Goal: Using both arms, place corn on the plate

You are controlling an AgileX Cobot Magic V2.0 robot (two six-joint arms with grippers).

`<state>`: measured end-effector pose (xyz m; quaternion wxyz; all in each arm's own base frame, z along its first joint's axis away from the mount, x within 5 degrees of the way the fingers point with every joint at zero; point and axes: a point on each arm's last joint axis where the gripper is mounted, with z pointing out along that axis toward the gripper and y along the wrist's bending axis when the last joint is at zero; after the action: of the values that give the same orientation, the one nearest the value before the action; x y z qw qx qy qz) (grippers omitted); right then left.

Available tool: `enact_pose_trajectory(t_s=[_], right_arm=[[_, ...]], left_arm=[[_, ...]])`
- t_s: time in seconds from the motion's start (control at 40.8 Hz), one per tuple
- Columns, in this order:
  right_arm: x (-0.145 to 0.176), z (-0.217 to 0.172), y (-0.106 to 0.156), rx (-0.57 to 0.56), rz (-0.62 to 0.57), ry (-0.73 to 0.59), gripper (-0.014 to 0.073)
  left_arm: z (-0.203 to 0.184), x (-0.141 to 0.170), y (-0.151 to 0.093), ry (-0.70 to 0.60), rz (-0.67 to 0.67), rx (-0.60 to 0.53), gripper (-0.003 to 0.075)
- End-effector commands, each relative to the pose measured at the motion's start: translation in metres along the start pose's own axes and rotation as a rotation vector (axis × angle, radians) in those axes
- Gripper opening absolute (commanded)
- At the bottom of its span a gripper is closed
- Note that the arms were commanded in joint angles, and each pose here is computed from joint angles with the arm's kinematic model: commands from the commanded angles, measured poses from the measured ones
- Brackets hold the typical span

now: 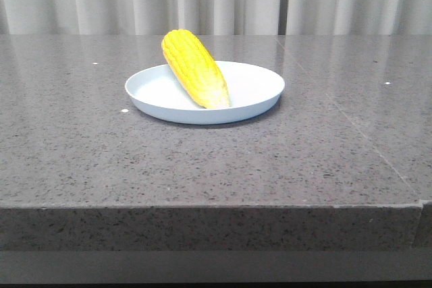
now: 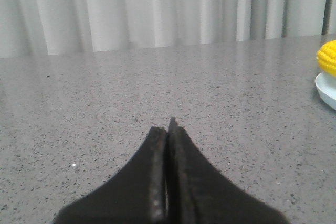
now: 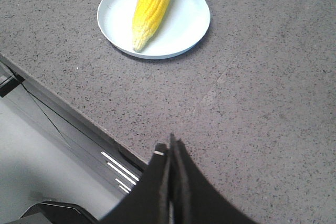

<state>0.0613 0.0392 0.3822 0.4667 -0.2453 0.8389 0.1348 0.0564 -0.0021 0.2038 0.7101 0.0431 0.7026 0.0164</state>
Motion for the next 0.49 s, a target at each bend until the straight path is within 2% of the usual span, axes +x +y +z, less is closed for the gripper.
enact_pose_trajectory(t_s=[0.0,0.221,0.319,0.466], right_arm=[[-0.011,-0.004,-0.001,0.012,-0.004,-0.089,-0.0087],[0.000,-0.005,-0.002,0.037,-0.001,-0.132,-0.0087],[0.018,-0.003,-0.007,0.113,0.023,-0.243,-0.0087],[0.058,0.009,-0.013,0.261,0.053,-0.491,-0.0087]], left_arm=[[-0.001,0.000,0.000,-0.068,-0.009,-0.006,-0.0020],[-0.001,0.000,0.000,-0.068,-0.009,-0.006,-0.0020],[-0.001,0.000,0.000,-0.068,-0.009,-0.006,-0.0020],[-0.001,0.000,0.000,-0.068,-0.009,-0.006,-0.0020]])
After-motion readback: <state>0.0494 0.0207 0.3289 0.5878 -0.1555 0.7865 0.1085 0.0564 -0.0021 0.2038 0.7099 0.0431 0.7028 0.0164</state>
